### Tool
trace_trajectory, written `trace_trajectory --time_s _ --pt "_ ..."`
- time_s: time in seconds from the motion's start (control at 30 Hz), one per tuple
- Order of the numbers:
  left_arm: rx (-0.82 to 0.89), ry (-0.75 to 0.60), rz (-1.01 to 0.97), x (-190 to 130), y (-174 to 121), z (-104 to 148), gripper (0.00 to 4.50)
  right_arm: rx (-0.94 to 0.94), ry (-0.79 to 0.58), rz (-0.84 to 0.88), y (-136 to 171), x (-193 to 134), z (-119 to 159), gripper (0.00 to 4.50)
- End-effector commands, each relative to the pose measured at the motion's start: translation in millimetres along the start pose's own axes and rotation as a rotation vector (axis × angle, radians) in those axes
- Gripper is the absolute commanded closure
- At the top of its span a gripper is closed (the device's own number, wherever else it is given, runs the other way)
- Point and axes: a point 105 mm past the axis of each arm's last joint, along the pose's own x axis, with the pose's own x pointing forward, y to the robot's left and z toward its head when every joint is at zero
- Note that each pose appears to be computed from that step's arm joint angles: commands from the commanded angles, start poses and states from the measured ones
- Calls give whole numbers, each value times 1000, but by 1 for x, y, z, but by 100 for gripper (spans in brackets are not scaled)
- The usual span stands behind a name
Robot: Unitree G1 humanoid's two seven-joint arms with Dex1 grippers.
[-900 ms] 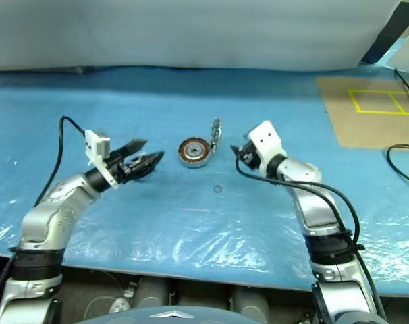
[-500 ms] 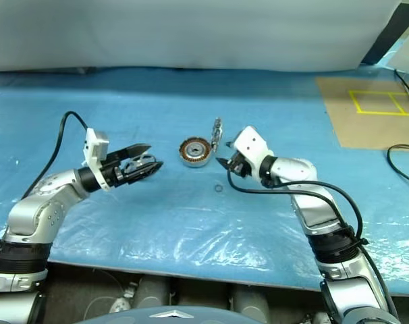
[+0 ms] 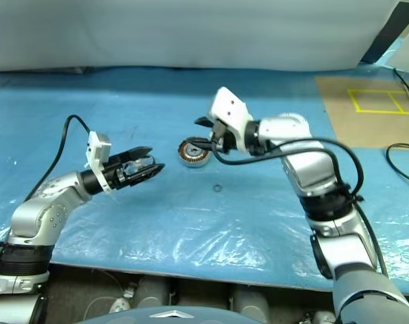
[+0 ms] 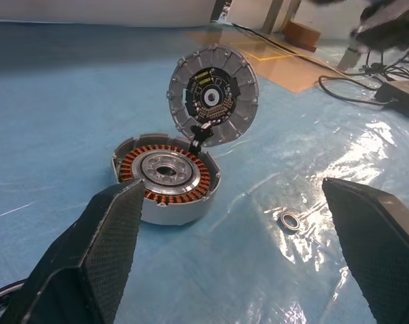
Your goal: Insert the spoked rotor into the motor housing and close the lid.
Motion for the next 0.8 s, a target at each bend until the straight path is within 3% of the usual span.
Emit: trace_trajectory --time_s 0.03,0.4,0.67,0.8 --pt "25 -19 -6 2 -3 6 10 -72 67 50 -11 15 7 208" --pt "22 10 7 -4 0 -3 10 -220 446 300 -20 61 -36 208" --pt "13 1 19 -3 -6 -9 10 -243 582 323 -21 82 -71 208" --pt "1 -4 21 -4 -11 -12 8 -277 583 264 -29 91 -69 118"
